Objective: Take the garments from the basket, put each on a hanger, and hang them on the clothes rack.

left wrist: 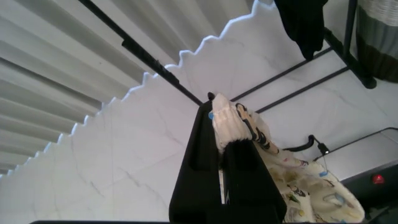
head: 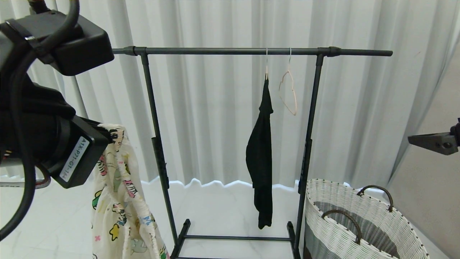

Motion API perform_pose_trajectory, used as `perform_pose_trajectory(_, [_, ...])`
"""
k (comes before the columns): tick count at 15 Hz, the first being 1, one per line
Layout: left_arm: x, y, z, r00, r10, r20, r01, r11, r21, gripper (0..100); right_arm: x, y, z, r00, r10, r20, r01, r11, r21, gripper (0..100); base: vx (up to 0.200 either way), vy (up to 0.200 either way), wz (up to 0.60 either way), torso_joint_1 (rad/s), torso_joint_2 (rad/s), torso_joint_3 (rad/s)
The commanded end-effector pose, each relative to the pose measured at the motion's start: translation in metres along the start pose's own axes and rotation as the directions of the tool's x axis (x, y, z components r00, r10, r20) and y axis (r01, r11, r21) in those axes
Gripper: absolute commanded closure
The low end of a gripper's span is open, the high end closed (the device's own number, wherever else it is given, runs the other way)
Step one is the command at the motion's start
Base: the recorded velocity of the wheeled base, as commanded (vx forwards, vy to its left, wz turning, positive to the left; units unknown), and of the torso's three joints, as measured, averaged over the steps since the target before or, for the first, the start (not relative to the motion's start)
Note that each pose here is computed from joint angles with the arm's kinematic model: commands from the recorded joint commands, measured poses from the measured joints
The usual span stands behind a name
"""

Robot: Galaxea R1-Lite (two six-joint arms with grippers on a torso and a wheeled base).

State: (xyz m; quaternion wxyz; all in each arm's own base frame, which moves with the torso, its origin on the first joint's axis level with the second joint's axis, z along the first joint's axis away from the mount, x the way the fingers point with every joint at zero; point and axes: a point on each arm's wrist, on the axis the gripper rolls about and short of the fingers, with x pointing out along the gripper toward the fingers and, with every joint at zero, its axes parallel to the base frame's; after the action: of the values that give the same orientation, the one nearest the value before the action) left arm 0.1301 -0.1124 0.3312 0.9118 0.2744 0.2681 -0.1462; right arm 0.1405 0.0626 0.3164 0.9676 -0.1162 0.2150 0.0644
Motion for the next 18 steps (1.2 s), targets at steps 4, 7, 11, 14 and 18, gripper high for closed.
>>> perform_pose_trajectory(4, [-0.002,0.001,-0.001,1.0,0.0,0.007,0.0,1.0,-0.004,100,0.008,0.002,0.002,1.0,-0.003,-0.005,0.003,1.0,0.001,0,0.0,0.0,0.0,0.168,-0.45,-0.278])
perform_pose_trajectory(7, [-0.002,0.001,-0.001,1.0,0.0,0.006,0.0,1.0,-0.002,100,0.013,0.004,0.003,1.0,-0.002,-0.012,0.002,1.0,-0.002,0,0.0,0.0,0.0,0.194,-0.46,-0.286])
perform_pose_trajectory(11, [-0.002,0.001,-0.001,1.0,0.024,0.002,-0.024,1.0,-0.002,100,0.012,0.004,-0.001,1.0,-0.002,-0.007,0.002,1.0,-0.001,0,0.0,0.0,0.0,0.204,-0.47,-0.281])
perform_pose_trajectory(14, [-0.002,0.001,-0.001,1.0,0.026,0.002,-0.026,1.0,-0.002,100,0.011,0.004,-0.005,1.0,-0.003,-0.012,0.003,1.0,-0.002,0,0.0,0.0,0.0,0.222,-0.49,-0.281])
perform_pose_trajectory(18, [-0.002,0.001,-0.001,1.0,0.027,0.0,-0.027,1.0,-0.001,100,0.01,0.004,-0.015,0.999,-0.004,-0.033,0.003,1.0,-0.021,0,0.0,0.1,0.0,0.154,-0.34,-0.193])
